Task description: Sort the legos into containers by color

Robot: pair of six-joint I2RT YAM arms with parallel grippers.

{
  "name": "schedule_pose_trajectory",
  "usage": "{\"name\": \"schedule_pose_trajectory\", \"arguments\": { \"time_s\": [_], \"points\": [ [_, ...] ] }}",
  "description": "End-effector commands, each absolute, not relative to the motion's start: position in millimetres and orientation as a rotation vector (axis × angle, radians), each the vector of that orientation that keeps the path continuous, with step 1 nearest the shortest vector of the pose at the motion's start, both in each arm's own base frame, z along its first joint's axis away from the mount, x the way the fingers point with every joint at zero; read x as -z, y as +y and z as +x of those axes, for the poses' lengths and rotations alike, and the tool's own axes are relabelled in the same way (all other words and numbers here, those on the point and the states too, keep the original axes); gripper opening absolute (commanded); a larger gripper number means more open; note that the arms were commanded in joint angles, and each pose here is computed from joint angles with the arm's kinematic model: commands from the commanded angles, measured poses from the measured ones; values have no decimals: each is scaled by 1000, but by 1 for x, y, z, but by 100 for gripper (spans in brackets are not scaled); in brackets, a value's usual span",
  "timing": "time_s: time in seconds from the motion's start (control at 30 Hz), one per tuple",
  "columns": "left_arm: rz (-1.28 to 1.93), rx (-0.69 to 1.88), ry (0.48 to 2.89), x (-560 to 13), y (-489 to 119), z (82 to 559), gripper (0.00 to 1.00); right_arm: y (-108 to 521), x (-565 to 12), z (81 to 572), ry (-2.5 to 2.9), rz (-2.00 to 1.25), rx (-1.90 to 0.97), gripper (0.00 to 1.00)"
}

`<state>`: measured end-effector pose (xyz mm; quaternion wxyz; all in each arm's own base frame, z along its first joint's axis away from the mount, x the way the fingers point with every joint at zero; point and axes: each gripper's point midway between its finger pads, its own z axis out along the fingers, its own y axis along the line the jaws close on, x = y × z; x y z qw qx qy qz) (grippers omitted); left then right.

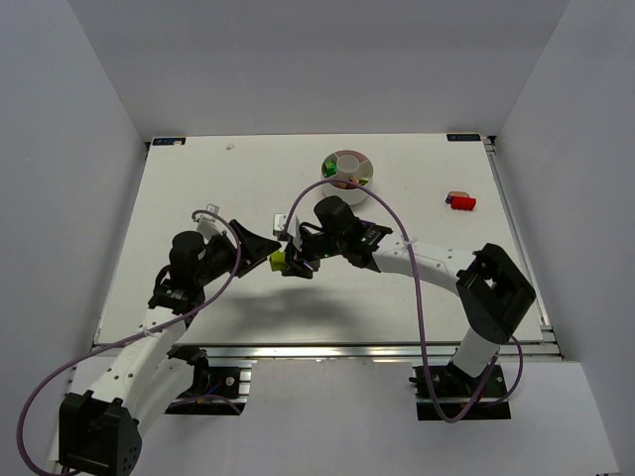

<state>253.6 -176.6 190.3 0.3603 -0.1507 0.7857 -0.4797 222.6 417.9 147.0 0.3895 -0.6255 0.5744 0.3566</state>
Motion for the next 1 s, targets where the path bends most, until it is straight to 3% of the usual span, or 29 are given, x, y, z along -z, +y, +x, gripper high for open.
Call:
{"name": "schedule_pose_trajectory", "arguments": {
  "time_s": [0.0, 0.53, 0.97],
  "points": [
    [-340, 1315, 1992, -198, -182, 245, 88, 426, -186, 217, 1354, -1544, -964, 16],
    [-352, 1310, 1998, -193, -181, 242, 84, 416, -213, 201, 1279, -1514, -1001, 14],
    [-312, 1482, 1969, -200, -194, 229, 42, 421, -212, 201, 1282, -1506, -1016, 14]
  ]
}}
